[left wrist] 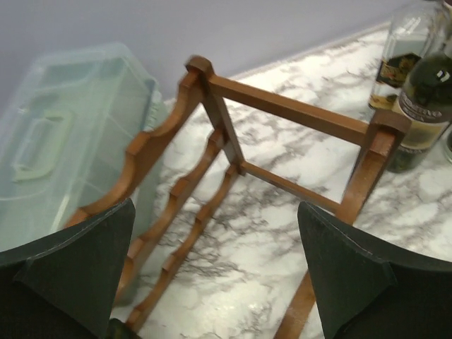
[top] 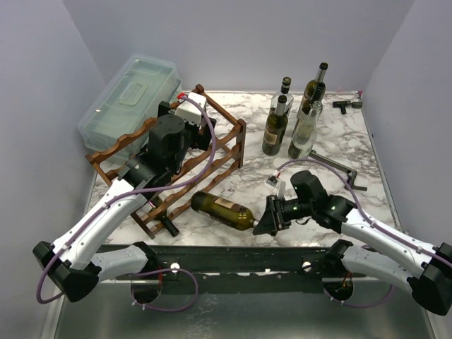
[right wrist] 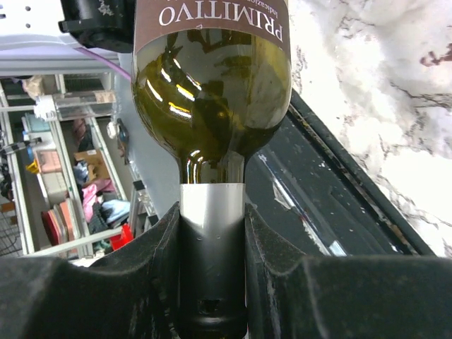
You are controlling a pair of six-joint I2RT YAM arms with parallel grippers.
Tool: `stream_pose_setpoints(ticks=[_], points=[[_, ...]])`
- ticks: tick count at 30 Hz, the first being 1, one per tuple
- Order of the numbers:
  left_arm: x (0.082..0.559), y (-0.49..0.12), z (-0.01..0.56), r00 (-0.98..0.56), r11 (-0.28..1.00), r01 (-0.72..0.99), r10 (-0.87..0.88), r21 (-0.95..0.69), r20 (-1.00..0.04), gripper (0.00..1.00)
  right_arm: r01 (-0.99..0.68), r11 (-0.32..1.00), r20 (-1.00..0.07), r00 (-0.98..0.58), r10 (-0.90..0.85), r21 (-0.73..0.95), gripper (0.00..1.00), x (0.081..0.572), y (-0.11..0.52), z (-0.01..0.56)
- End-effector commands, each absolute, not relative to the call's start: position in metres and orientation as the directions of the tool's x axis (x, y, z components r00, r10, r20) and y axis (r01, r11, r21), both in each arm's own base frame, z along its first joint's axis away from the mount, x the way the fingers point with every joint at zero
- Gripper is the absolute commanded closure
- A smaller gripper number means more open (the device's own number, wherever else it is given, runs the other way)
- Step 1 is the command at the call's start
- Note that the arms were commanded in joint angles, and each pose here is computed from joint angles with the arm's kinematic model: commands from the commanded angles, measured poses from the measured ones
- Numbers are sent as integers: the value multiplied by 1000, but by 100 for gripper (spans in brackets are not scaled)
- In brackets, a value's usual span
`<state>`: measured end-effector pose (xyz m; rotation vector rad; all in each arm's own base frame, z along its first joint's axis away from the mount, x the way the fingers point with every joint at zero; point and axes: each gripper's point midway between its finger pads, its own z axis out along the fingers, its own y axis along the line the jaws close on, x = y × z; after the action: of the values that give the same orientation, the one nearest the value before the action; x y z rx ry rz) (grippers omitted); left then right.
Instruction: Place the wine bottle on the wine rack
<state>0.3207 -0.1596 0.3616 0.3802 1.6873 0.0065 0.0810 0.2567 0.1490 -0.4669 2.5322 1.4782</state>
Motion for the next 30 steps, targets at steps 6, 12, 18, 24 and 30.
stream_pose_setpoints(ticks=[6,12,18,24,30], points=[[330,-182,303,-308,921,390,146,15,-940,1,-405,279,-388,-914,-114,871,99,81,298,177],[334,-170,292,-318,939,341,158,42,-935,1,-393,274,-390,-918,-69,878,99,89,313,172],[333,-158,298,-288,951,302,156,65,-945,1,-382,238,-385,-922,-35,893,99,95,325,173],[331,-148,306,-255,961,263,150,80,-955,1,-397,209,-402,-915,-17,894,99,100,336,174],[329,-143,312,-228,966,246,139,81,-964,1,-438,208,-448,-894,3,875,99,104,351,163]])
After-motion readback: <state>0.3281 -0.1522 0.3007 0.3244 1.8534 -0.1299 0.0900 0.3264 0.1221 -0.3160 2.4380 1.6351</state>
